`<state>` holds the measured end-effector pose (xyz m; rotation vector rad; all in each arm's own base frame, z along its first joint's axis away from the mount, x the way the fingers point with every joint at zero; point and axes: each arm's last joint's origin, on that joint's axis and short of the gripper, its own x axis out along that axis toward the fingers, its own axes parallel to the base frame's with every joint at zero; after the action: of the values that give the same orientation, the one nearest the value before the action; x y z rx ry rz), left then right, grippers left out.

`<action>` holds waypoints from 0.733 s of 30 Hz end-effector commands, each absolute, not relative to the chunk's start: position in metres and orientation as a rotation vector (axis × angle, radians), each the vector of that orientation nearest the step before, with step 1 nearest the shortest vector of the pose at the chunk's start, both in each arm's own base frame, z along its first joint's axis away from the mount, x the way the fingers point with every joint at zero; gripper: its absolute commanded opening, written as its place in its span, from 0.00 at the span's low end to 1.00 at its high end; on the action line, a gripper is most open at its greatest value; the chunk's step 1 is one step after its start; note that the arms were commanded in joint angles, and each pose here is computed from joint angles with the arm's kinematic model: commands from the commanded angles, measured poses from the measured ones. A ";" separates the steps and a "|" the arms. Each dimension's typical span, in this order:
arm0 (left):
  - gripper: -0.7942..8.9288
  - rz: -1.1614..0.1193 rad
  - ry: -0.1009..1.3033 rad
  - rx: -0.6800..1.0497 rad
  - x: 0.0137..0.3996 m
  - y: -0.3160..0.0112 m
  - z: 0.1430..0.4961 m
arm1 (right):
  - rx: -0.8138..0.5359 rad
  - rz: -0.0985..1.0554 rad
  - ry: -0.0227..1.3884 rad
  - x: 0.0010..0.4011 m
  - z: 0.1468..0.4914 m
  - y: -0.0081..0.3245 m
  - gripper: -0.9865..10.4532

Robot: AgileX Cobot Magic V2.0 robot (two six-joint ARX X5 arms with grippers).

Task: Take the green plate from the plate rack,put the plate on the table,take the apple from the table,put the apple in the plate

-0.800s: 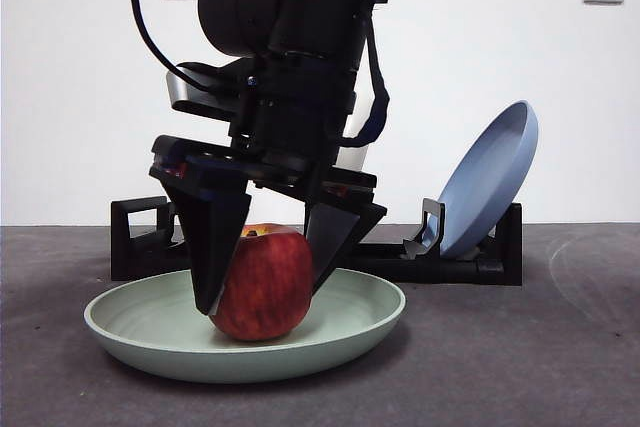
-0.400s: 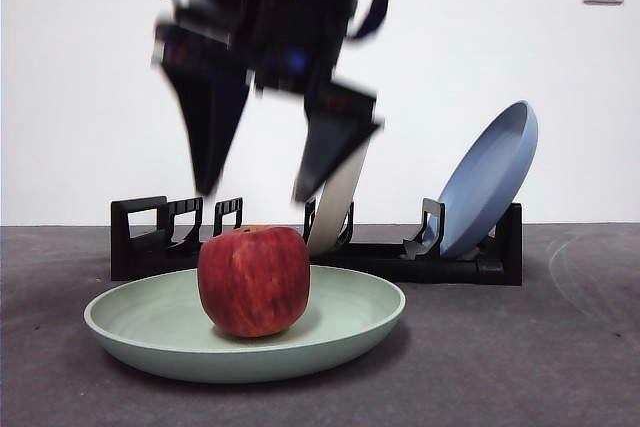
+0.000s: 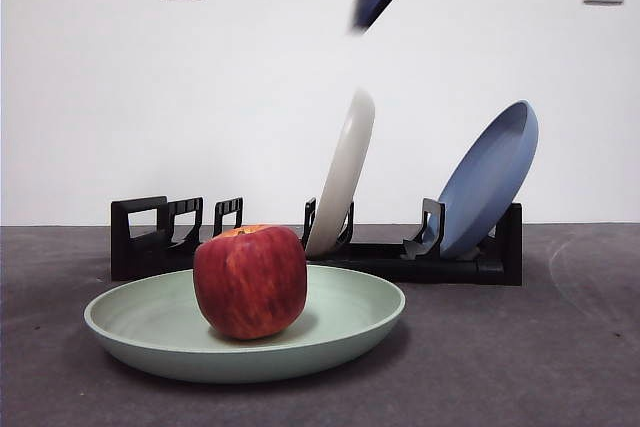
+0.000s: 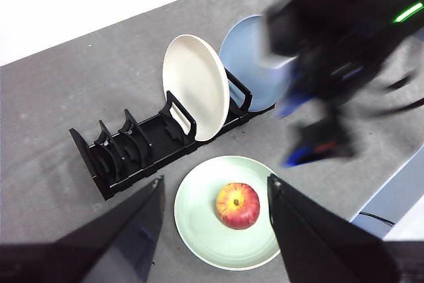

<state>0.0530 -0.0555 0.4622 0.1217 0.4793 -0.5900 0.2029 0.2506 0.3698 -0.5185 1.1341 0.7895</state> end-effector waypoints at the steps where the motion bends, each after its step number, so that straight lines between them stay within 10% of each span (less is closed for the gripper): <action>1: 0.35 -0.585 0.480 0.106 0.053 -0.055 0.462 | -0.511 0.800 1.093 0.192 0.387 0.236 0.47; 22: 0.34 -0.780 0.612 0.110 0.069 -0.085 0.455 | -0.155 0.871 0.780 0.089 0.474 0.114 0.47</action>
<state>0.0685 -0.0849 0.4552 0.1205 0.6116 -0.7713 0.0892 0.1137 0.4792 -0.1645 0.7298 0.8831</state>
